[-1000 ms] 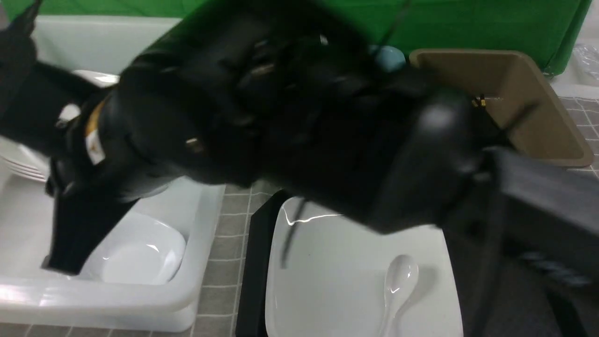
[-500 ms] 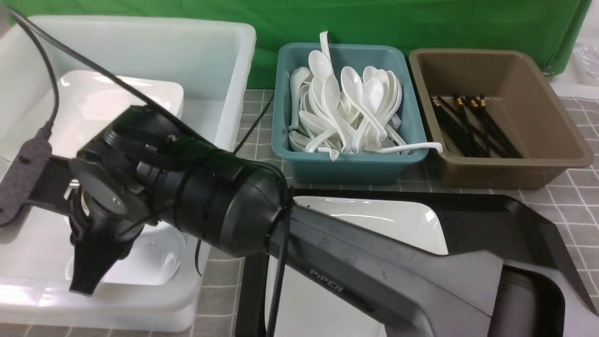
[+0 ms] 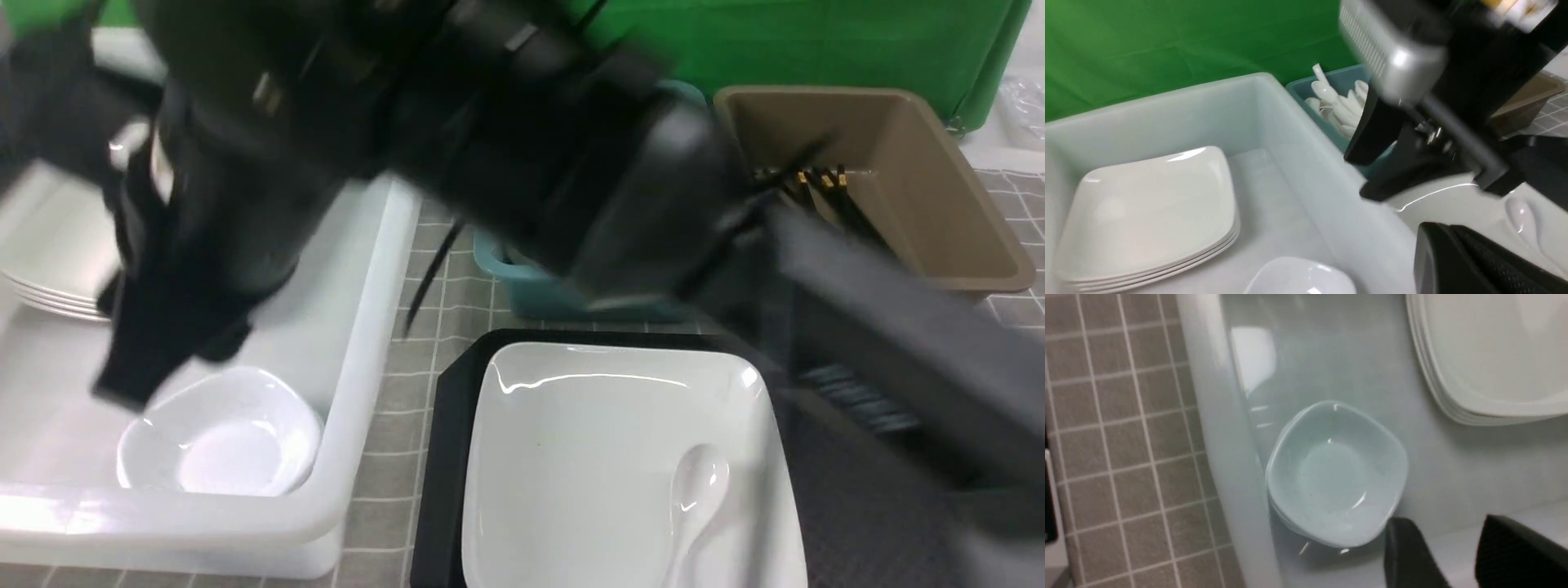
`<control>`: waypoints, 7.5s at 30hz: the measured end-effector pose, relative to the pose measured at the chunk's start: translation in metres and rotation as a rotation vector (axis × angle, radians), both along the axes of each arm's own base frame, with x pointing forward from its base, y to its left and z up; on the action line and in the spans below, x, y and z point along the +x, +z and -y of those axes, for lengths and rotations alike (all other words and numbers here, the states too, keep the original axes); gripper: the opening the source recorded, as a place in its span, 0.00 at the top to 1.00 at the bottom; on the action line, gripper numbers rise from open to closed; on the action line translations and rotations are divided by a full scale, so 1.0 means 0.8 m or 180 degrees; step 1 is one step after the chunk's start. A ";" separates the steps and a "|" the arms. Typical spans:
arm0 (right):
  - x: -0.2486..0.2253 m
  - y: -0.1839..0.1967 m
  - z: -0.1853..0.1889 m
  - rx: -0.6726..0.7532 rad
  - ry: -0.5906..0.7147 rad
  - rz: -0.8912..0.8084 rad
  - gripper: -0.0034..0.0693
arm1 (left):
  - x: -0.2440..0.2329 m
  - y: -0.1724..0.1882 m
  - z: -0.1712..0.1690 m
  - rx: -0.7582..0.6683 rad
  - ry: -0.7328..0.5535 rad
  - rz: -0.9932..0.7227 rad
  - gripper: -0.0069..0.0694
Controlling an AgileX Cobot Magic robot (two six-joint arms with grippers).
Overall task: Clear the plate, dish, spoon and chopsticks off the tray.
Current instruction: Use the left arm to grab a soup spoon from the plate, then use the left arm to put the soup spoon into the small storage box in the middle, then use the left arm to grab a plate from the dinner plate
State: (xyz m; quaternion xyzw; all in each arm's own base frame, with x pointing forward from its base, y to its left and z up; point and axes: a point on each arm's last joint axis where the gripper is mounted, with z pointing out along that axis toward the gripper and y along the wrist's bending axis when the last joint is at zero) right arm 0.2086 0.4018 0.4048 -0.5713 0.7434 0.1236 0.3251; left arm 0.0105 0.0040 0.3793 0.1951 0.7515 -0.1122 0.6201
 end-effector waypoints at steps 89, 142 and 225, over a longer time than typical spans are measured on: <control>-0.228 -0.080 0.517 0.1296 -0.2159 -0.0509 0.85 | 0.541 -0.097 0.297 0.0361 -0.0107 -0.1101 0.29; -0.226 -0.038 0.490 0.2524 -0.1453 -0.0189 0.83 | 0.176 -0.234 0.250 0.3484 -0.2830 -0.0459 0.37; -0.229 -0.038 0.488 0.2574 -0.1404 -0.0333 0.78 | 0.159 -0.216 0.272 0.3176 -0.2897 -0.0001 0.85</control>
